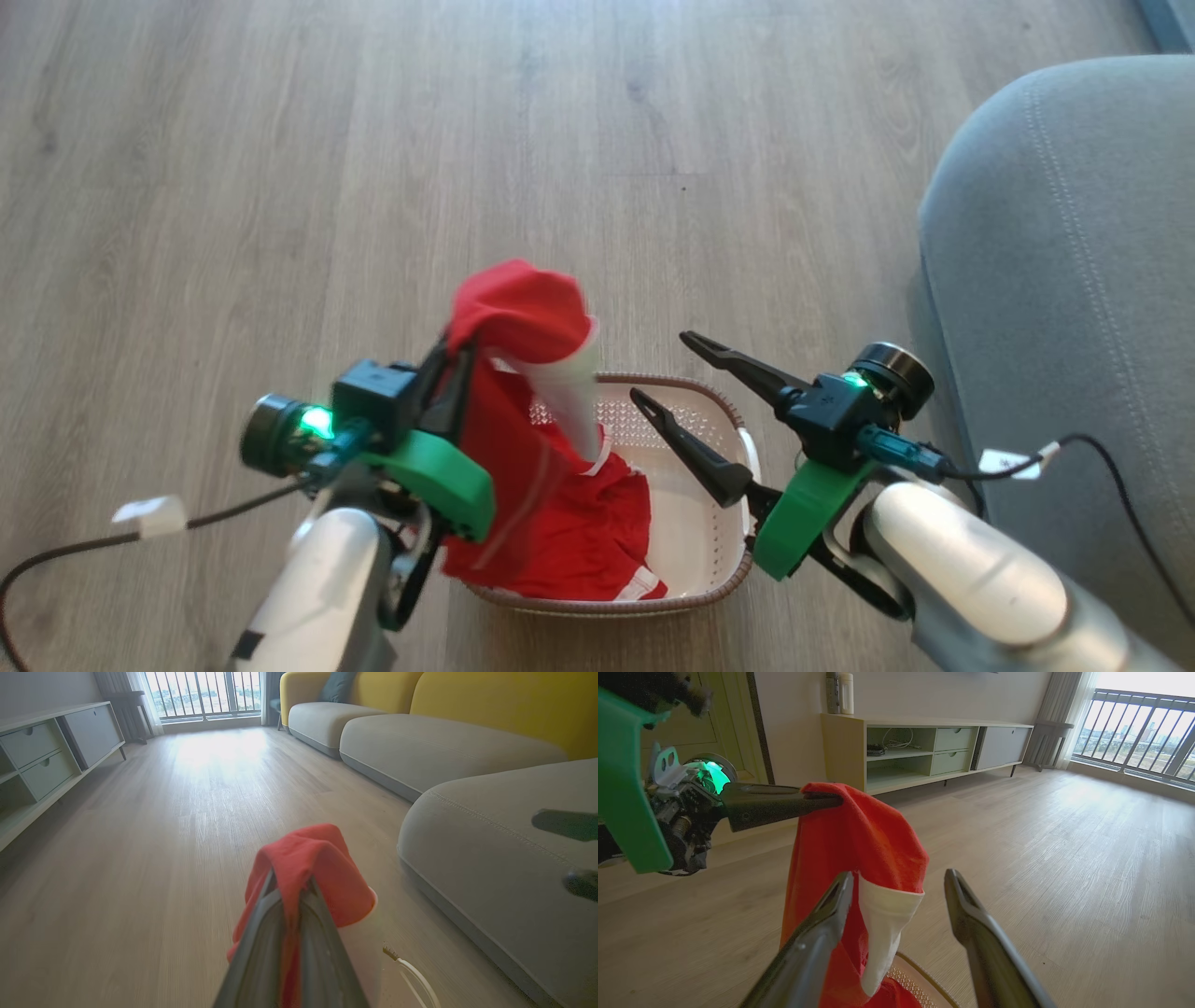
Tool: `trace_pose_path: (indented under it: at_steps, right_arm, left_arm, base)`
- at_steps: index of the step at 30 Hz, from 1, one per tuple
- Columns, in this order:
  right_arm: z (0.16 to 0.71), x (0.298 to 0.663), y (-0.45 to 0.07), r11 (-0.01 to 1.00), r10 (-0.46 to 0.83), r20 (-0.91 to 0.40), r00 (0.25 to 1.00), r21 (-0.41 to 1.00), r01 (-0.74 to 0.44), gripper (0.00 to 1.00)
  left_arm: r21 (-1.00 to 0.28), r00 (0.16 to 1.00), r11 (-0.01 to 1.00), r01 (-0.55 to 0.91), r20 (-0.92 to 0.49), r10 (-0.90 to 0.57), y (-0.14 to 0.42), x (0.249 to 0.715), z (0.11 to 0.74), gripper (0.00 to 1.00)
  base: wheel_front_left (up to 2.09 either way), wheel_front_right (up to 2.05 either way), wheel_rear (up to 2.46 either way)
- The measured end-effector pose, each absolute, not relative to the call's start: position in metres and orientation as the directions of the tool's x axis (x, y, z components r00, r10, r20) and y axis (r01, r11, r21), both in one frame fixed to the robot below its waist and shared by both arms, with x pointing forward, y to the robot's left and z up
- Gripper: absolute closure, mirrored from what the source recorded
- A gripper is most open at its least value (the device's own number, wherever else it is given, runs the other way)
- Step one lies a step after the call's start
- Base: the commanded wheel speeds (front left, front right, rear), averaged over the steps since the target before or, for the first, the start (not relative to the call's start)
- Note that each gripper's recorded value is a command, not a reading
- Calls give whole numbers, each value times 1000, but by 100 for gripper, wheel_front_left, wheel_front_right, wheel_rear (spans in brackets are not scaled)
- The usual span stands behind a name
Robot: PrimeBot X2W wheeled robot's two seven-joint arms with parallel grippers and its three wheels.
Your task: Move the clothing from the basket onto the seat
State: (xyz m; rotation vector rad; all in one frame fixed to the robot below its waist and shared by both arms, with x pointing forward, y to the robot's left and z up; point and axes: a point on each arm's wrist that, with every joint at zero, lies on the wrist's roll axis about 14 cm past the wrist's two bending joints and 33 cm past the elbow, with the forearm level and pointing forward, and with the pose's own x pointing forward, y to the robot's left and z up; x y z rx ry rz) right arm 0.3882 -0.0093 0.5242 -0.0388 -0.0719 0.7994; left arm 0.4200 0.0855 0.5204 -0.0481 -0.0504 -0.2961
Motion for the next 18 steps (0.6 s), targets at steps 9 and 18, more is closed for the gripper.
trace_pose_path:
  at_steps: [9,18]
  right_arm:
    - [532,396,12,622,783,41,621,-104,-776,0]
    - [525,396,16,609,791,17,611,-105,-786,0]
  left_arm:
    - [-32,903,905,425,91,-421,47,405,542,100]
    - [-39,823,829,558,148,-548,6,382,571,100]
  base:
    - [0,0,0]
    - [0,0,0]
